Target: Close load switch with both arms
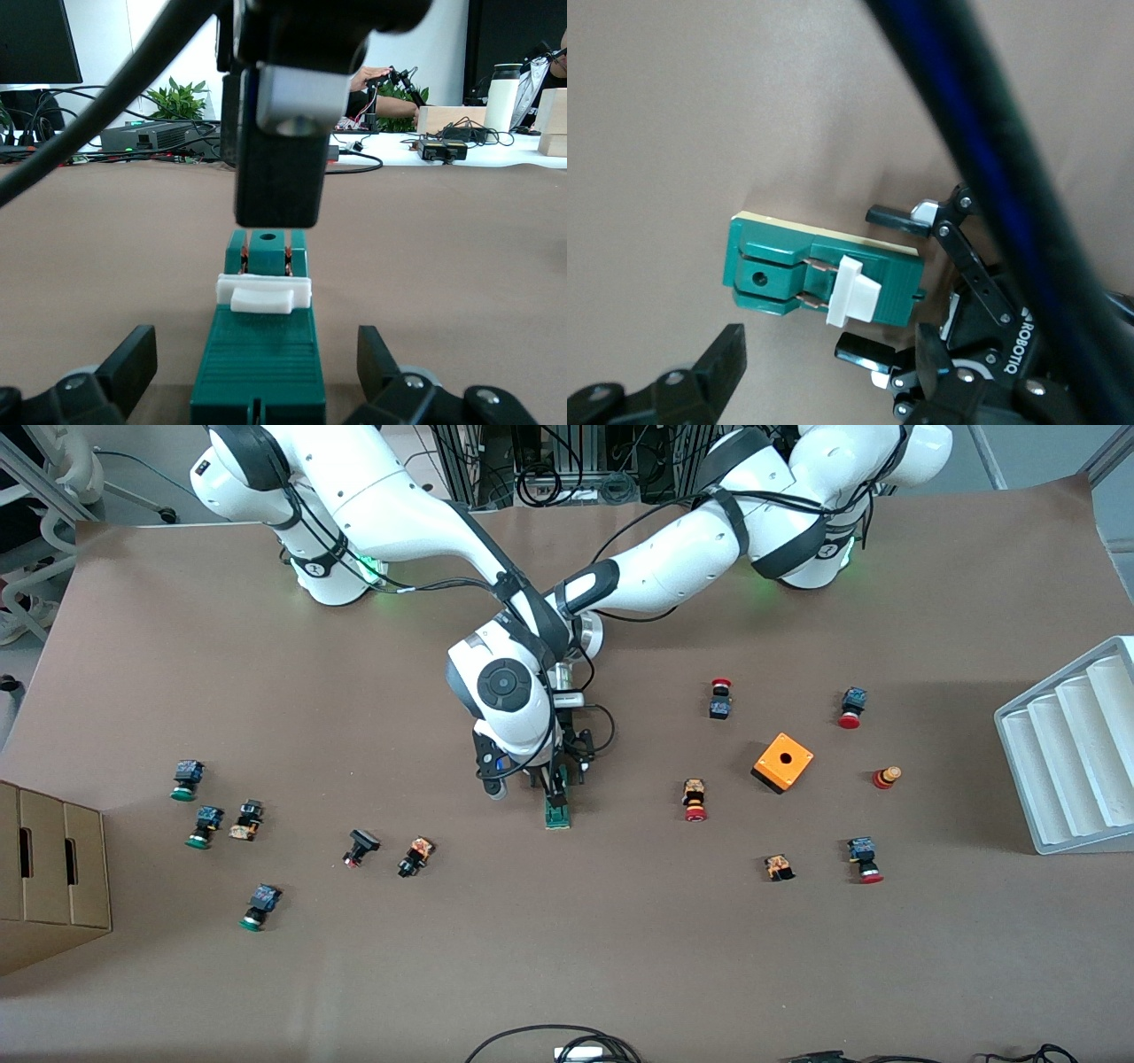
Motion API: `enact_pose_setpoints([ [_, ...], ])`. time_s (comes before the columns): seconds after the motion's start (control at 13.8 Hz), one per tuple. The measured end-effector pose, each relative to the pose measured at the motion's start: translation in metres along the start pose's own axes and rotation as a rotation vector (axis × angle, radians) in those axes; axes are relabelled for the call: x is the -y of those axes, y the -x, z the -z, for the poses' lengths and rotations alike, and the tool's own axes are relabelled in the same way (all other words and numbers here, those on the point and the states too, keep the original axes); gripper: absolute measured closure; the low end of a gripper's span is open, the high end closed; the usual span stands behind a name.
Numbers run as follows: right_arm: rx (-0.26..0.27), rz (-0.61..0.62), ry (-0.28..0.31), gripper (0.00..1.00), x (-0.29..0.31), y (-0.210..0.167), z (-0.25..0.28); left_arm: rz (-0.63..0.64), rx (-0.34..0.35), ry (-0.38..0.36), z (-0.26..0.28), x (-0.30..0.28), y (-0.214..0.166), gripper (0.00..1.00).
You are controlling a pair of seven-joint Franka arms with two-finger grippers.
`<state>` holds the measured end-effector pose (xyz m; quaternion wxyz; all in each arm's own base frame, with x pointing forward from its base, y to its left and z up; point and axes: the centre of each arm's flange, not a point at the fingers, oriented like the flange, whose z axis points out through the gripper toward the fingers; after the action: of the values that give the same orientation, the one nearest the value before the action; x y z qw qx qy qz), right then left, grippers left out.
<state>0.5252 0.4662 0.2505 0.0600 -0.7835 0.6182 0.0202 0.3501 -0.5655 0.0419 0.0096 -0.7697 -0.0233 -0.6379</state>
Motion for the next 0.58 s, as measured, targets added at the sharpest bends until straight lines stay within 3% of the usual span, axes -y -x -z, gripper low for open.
enact_pose_setpoints([
  [0.22,-0.003,-0.003,-0.009,0.15,-0.004,-0.001,-0.011,-0.003,-0.004,0.009,0.000,0.000,0.002,0.03],
  [0.51,-0.015,0.013,-0.023,0.18,-0.008,0.003,-0.021,0.005,-0.010,0.008,-0.002,-0.002,0.000,0.17],
  [0.58,-0.014,0.013,-0.028,0.24,-0.008,0.003,-0.021,0.006,-0.010,0.007,-0.003,-0.003,-0.001,0.17],
])
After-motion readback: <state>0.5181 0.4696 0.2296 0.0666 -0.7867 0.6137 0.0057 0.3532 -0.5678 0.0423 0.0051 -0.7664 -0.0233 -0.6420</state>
